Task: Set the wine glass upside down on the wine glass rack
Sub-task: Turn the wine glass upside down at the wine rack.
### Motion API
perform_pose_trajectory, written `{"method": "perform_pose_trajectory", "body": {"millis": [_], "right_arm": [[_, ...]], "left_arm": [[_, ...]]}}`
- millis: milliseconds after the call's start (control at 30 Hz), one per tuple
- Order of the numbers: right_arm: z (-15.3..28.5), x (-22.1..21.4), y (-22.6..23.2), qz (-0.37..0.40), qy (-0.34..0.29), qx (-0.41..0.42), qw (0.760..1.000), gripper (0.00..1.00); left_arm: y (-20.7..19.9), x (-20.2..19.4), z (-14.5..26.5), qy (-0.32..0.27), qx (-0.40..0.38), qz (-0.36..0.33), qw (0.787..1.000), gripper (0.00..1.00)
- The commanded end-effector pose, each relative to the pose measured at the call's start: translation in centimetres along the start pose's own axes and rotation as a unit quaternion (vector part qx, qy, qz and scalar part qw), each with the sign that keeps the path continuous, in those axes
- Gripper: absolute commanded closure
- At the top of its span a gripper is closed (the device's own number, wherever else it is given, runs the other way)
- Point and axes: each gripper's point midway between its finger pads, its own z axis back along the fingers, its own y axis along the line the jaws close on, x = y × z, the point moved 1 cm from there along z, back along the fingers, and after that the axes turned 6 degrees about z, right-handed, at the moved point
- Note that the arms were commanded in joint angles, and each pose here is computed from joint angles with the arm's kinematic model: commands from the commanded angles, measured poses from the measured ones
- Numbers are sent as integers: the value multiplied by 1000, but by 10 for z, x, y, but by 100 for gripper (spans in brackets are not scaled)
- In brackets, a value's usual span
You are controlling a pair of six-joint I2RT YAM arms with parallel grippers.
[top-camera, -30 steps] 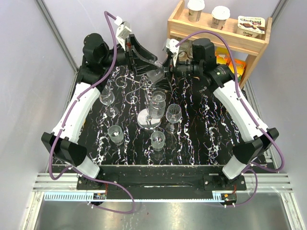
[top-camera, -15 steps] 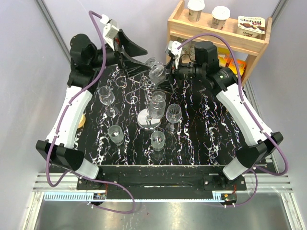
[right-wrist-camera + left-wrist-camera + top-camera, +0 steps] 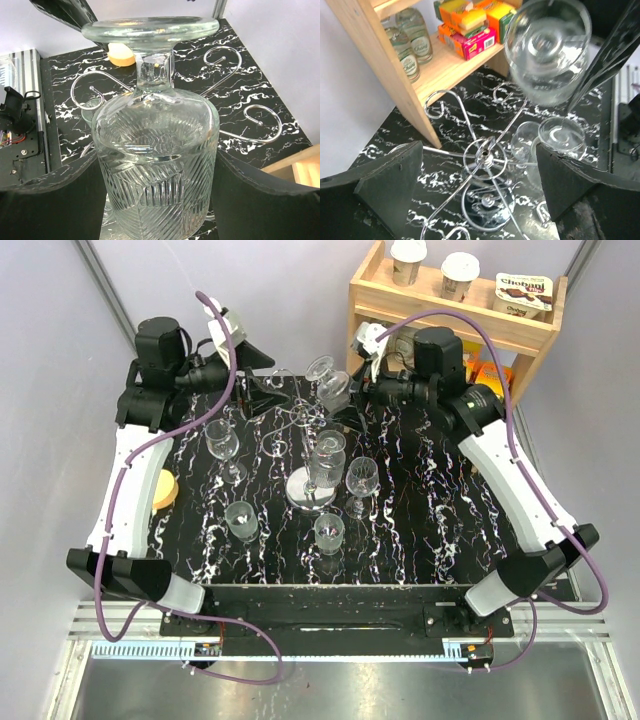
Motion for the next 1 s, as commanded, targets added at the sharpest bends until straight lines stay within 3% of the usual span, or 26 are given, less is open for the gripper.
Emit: {"method": "perform_pose_trajectory", "body": {"millis": [0, 267, 567, 800, 967], "right_arm": [[32, 50, 5, 41, -58, -44, 996, 100], [42, 54, 5, 38, -60, -65, 995, 100], [51, 52, 6, 42, -57, -83, 994, 100], [51, 49, 7, 43, -55, -84, 994, 100], [52, 46, 6, 45, -52, -87, 994, 100]], "left_arm": [[11, -6, 6, 32, 26, -71, 997, 1], [8, -33, -24, 86, -2, -97, 992, 7], [13, -52, -45, 125, -7, -105, 987, 31], [12, -61, -49, 136, -15, -96, 986, 64], [5, -65, -54, 138, -26, -90, 986, 67]]}}
